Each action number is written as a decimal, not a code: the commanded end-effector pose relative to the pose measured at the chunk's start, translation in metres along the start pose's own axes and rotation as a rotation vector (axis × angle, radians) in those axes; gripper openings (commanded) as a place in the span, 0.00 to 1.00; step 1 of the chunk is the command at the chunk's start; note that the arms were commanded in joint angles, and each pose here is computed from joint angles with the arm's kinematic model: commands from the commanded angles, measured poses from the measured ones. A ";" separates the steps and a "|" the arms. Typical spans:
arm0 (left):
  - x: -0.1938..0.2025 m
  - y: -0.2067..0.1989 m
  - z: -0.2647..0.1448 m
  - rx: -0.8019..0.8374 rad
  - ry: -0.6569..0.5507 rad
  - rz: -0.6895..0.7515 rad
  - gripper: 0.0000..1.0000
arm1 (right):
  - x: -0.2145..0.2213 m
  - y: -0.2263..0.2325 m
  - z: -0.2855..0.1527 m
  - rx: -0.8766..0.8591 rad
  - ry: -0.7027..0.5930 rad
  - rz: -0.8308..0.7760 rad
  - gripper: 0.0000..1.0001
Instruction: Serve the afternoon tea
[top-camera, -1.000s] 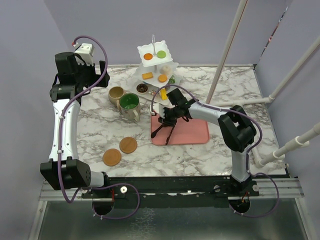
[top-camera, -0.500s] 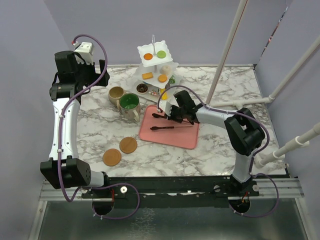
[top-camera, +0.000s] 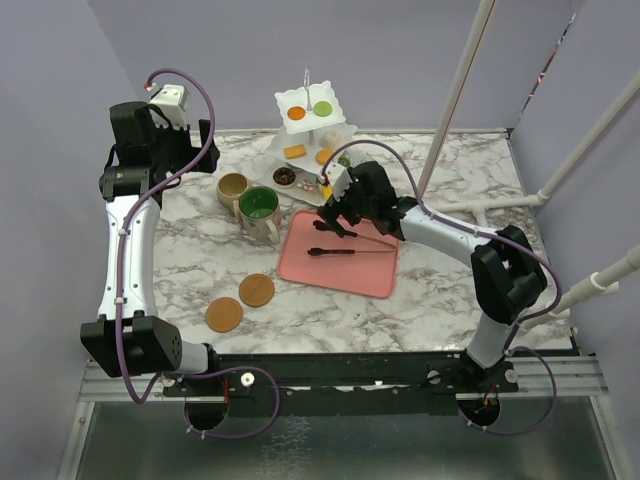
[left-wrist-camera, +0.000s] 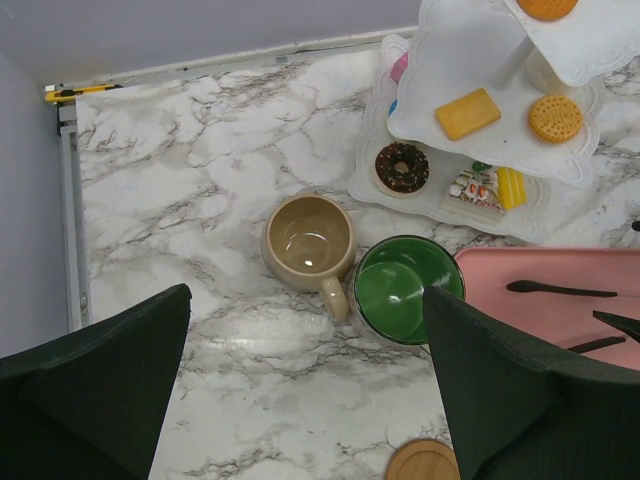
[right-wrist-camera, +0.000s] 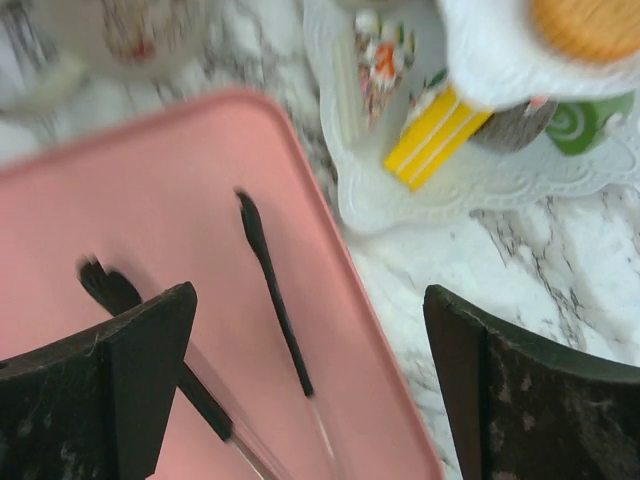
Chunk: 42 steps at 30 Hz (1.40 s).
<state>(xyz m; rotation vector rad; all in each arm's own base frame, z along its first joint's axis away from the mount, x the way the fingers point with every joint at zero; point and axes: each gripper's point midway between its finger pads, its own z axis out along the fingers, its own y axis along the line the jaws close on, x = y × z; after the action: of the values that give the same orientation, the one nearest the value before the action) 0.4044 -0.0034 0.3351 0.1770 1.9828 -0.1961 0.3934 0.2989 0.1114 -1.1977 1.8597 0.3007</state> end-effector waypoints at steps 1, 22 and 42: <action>0.001 -0.002 -0.003 0.017 -0.002 0.001 0.99 | -0.051 0.003 0.000 0.192 -0.057 0.330 1.00; 0.000 -0.002 -0.007 0.011 -0.009 0.011 0.99 | -0.037 0.100 0.076 0.317 -0.135 0.477 0.98; 0.001 0.002 -0.002 -0.002 -0.007 0.015 0.99 | 0.018 0.104 0.088 0.414 -0.008 0.588 0.71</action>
<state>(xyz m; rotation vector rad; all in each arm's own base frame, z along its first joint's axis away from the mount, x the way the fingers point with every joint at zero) 0.4034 -0.0030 0.3291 0.1865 1.9969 -0.1918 0.3585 0.4260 0.0303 -0.4566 2.0695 0.3120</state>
